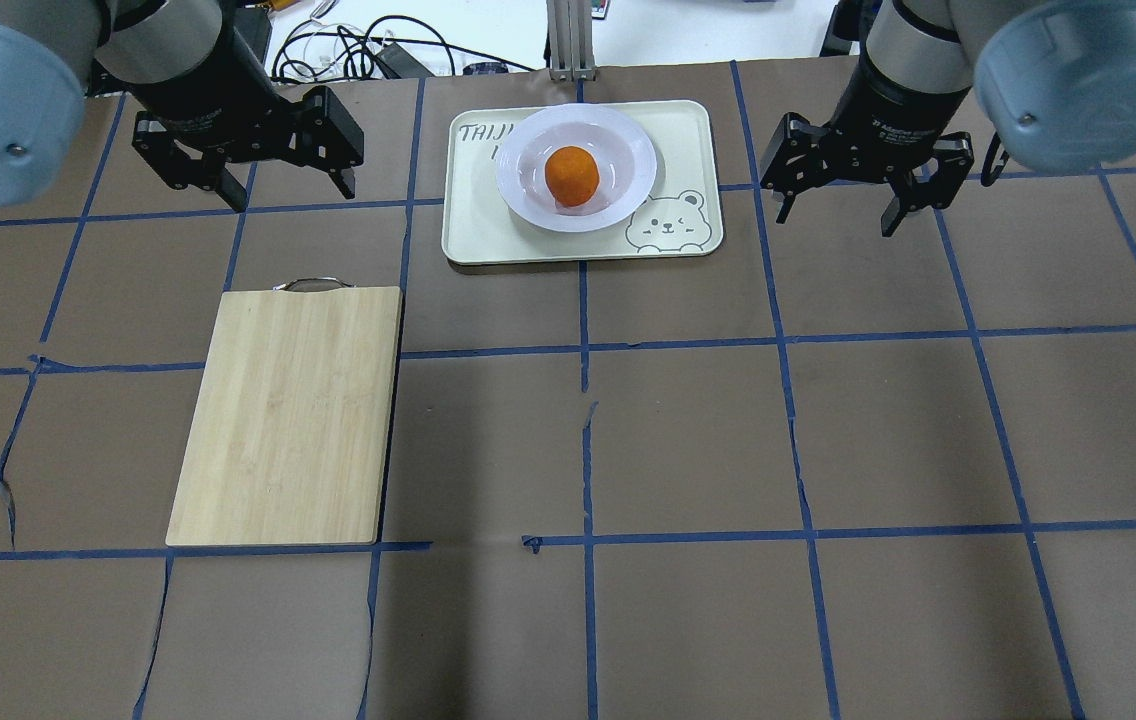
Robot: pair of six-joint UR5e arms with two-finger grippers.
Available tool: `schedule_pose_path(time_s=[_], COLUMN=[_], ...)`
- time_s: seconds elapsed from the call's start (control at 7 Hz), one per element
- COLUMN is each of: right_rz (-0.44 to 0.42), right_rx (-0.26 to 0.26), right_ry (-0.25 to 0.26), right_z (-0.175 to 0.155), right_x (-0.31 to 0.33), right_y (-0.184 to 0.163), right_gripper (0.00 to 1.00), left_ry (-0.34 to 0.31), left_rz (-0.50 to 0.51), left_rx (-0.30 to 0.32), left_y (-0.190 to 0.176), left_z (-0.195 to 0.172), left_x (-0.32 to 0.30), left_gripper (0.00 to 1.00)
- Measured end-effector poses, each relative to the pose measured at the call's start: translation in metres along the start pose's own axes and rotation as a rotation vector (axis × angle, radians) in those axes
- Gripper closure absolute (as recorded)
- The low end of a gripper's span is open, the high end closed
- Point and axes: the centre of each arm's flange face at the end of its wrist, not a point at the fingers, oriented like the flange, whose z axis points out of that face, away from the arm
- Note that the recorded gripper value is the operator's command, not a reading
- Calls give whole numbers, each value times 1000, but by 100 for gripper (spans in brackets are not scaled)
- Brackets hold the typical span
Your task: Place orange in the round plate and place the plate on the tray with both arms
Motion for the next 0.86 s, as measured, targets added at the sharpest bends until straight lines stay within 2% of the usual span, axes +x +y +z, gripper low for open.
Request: schedule_pose_path(time_s=[0.29,0.86], right_rz=[-18,-33], right_rx=[22,21], right_ry=[18,15], right_z=[-14,-16], right_x=[0,-2], right_y=[23,28], right_gripper=[0,0], left_ry=[0,2], left_rz=[3,32], left_rx=[0,-7], left_y=[0,0], left_z=[0,0], left_x=[0,-1], left_gripper=[0,0])
